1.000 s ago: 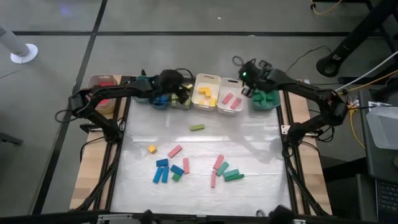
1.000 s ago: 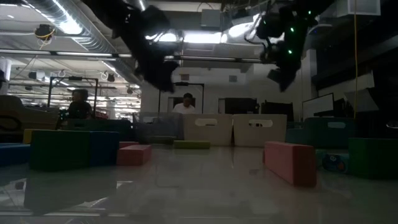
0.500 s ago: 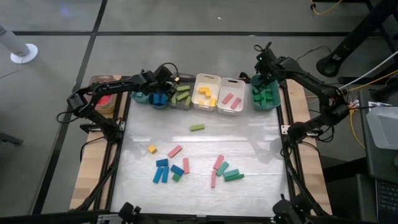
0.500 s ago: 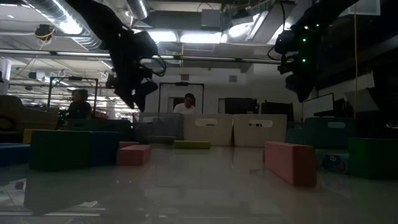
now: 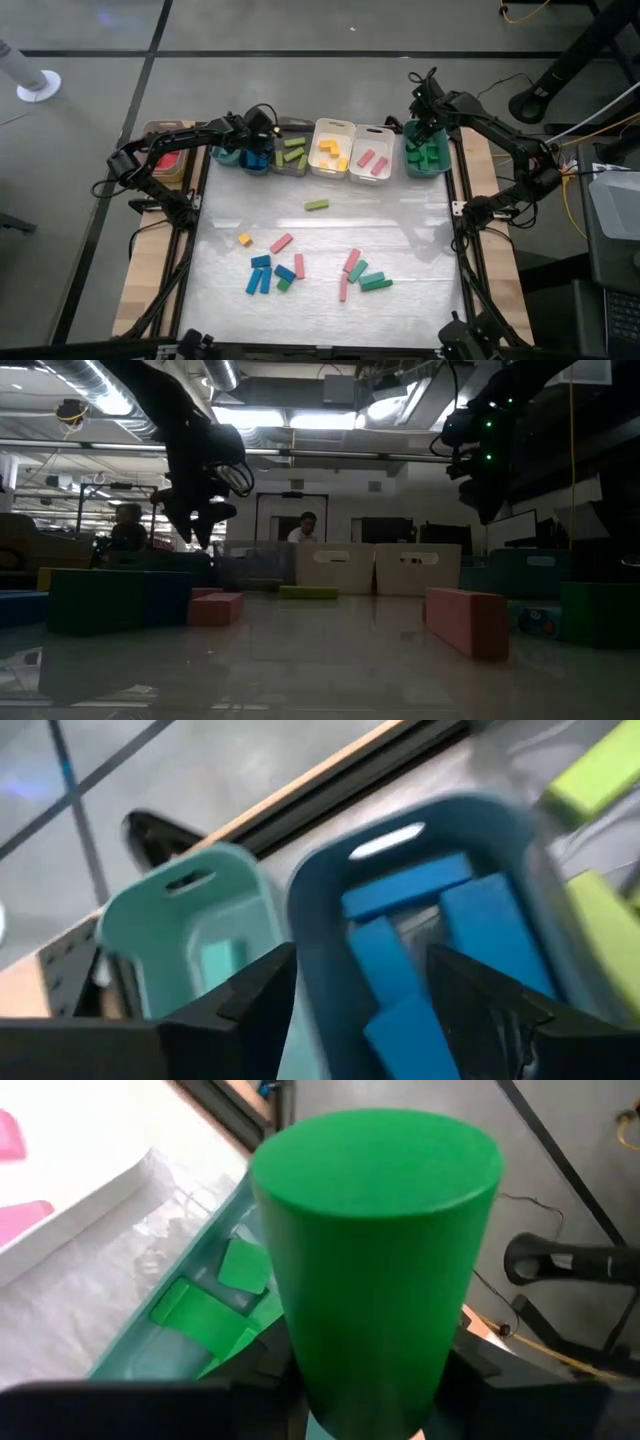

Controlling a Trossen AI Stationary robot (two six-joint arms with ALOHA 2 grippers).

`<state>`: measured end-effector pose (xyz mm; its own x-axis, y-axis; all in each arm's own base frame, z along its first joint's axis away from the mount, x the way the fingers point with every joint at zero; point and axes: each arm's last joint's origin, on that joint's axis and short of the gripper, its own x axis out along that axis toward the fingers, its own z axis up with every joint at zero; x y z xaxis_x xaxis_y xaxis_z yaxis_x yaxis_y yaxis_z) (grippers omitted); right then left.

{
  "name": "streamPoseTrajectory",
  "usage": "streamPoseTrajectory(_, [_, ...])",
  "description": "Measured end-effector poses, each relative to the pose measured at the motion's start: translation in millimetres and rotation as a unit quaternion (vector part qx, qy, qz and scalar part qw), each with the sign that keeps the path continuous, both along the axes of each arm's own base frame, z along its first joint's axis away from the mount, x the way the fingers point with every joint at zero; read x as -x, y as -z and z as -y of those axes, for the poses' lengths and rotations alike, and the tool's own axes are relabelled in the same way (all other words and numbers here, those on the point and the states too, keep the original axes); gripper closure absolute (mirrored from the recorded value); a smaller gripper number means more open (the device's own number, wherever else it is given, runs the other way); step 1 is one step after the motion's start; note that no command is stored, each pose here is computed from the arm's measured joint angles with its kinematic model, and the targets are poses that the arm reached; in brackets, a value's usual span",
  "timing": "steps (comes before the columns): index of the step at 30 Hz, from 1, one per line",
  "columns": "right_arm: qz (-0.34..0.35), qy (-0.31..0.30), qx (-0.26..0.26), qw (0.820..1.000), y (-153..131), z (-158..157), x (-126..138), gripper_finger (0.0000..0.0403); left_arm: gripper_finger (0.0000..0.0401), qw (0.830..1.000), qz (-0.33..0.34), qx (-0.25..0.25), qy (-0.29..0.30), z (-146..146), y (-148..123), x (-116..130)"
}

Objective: Sort blocks
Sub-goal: Put the green block into the right green bin, then put the light green block into the grey bin

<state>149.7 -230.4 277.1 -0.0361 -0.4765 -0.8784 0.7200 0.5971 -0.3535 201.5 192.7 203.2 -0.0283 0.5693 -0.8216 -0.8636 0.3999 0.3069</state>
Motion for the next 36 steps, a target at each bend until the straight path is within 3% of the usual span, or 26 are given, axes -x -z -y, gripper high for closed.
streamPoseTrajectory(13, [0.010,0.017,0.006,1.000,-0.3,0.9,-0.5,0.0203,0.0191,1.000,-0.017,0.007,-0.010,2.1,1.1,3.0])
streamPoseTrajectory(21, [0.050,0.024,-0.011,0.998,0.1,-0.3,-3.4,0.0192,0.0191,0.999,-0.034,0.008,-0.025,4.0,2.0,6.3])
streamPoseTrajectory(24, [0.108,-0.012,-0.051,0.993,0.4,-5.0,-11.8,0.0192,0.0191,0.998,-0.057,0.002,-0.036,5.1,2.2,9.2])
streamPoseTrajectory(29, [0.212,-0.105,-0.092,0.967,-3.3,-19.0,-41.2,0.0192,0.0191,0.995,-0.076,-0.016,-0.060,5.5,1.8,12.1])
streamPoseTrajectory(36, [0.237,-0.210,-0.094,0.944,-1.3,-52.6,-89.9,0.0191,0.0199,0.985,-0.095,-0.053,-0.134,8.0,1.3,19.1])
